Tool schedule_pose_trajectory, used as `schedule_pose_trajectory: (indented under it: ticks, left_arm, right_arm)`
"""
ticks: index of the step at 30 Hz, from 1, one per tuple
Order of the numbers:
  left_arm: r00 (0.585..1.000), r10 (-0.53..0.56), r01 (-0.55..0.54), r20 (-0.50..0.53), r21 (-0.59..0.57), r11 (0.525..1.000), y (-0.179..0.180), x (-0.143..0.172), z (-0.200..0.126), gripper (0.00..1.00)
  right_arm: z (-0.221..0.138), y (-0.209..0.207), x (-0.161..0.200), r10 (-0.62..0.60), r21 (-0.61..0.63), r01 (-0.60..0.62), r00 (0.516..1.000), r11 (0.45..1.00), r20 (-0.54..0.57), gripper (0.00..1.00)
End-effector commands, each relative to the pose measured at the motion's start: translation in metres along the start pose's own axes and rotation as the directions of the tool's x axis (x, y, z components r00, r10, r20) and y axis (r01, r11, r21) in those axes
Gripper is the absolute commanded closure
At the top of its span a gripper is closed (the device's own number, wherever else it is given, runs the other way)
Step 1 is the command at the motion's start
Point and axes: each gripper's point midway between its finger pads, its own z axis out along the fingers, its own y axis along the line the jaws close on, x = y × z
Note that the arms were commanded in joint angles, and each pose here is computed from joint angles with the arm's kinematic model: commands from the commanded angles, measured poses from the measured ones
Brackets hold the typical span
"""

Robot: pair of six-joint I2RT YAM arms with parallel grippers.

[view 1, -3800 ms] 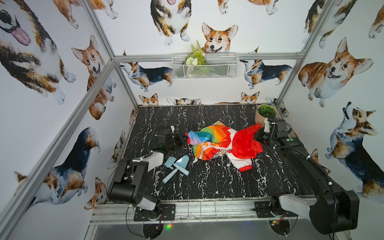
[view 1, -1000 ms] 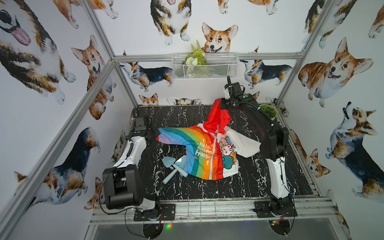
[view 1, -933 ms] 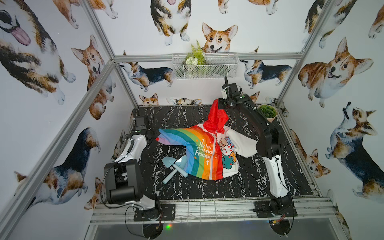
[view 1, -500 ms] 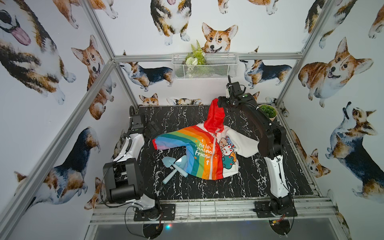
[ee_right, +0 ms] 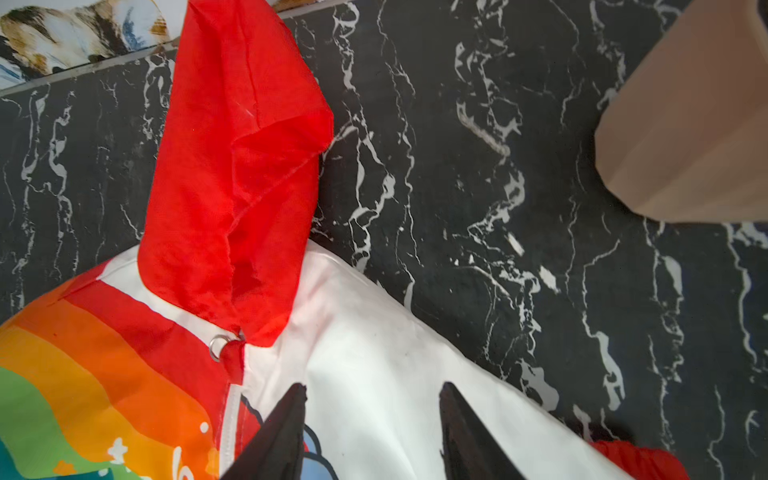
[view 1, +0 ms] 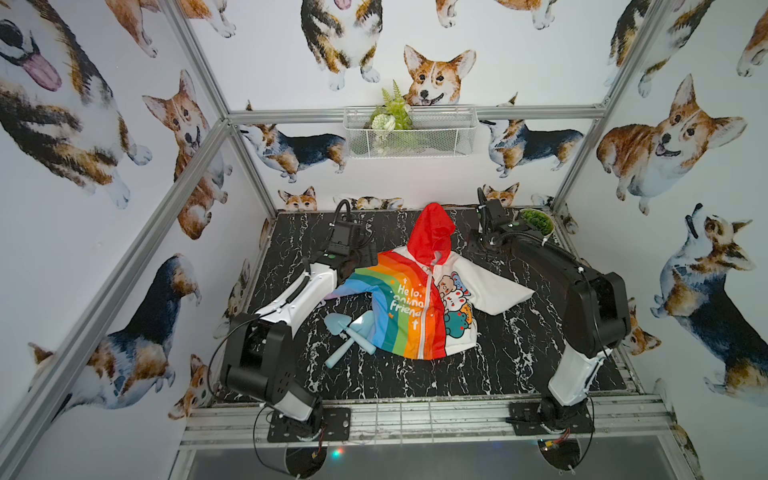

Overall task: Unzip the jacket
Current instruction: Flatten out the jacket at the center of the board.

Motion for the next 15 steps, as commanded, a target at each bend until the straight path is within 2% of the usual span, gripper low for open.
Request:
schedule_pose_trajectory:
  ticks: [1, 5, 8, 12, 15]
  left_arm:
    - [0.995, 0.098, -0.097, -0.025, 0.032, 0.995, -0.036, 0.015, 0.011, 0.17]
    - [0.988, 0.130, -0.118, -0.079, 0.144, 0.983, -0.072, 0.043, 0.028, 0.23]
    - [0.984, 0.131, -0.111, -0.119, 0.162, 0.981, -0.081, 0.056, 0.043, 0.26]
    - [0.984, 0.079, -0.070, -0.163, 0.057, 0.996, -0.058, 0.066, 0.058, 0.26]
    - [0.986, -0.018, 0.023, -0.166, 0.033, 0.999, -0.033, 0.064, 0.062, 0.24]
  right_arm:
    - [-0.002, -0.015, 0.023, 0.113, 0.008, -0.113, 0.993, 0.994, 0.020, 0.51]
    - [0.001, -0.050, 0.062, 0.209, 0.068, -0.211, 0.977, 0.975, 0.029, 0.56]
    - [0.004, -0.077, 0.079, 0.285, 0.087, -0.286, 0.958, 0.954, 0.025, 0.56]
    - [-0.006, -0.126, 0.100, 0.371, 0.172, -0.378, 0.926, 0.910, 0.071, 0.51]
    - [-0.015, -0.152, 0.106, 0.427, 0.179, -0.441, 0.897, 0.880, 0.110, 0.46]
